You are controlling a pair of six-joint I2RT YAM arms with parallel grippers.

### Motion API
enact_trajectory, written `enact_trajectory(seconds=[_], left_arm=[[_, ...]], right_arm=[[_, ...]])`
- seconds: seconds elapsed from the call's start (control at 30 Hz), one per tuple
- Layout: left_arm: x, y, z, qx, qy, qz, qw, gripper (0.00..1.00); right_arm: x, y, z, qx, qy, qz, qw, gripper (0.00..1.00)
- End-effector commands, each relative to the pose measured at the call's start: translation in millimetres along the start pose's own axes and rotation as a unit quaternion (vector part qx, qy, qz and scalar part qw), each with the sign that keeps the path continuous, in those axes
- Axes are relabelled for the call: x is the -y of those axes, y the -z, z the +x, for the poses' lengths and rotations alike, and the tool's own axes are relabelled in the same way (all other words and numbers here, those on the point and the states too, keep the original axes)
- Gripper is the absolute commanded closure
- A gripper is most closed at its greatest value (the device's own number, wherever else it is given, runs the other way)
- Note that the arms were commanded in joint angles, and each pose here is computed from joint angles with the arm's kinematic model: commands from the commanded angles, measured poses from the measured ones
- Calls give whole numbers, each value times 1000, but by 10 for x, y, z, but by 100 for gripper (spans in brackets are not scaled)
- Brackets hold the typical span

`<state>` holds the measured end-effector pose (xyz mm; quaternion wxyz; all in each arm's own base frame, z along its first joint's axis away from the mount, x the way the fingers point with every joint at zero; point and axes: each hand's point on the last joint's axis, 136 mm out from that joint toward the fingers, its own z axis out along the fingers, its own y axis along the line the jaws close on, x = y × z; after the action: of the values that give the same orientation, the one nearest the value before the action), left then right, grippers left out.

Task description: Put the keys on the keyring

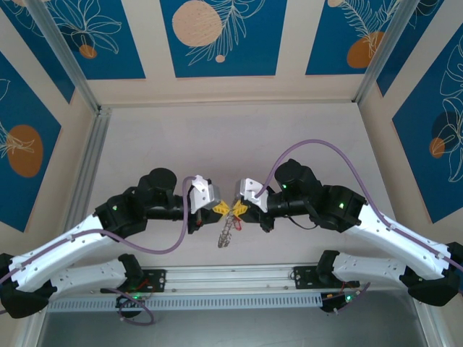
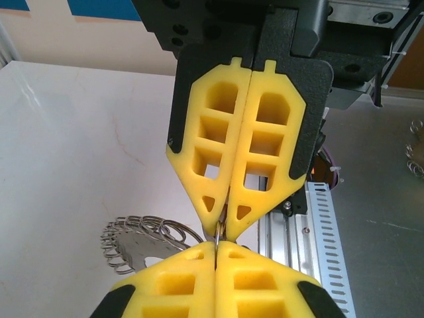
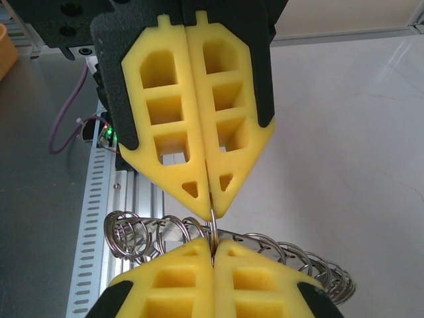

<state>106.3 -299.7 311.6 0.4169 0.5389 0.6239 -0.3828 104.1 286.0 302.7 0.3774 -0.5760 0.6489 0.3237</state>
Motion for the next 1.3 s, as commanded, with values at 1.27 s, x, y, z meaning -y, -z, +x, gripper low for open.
enact_trajectory(seconds=[1.27], left_arm=[[239, 290, -474, 202, 5, 38, 979, 100]], right_arm=[[-153, 123, -12, 72, -50, -32, 996, 81]])
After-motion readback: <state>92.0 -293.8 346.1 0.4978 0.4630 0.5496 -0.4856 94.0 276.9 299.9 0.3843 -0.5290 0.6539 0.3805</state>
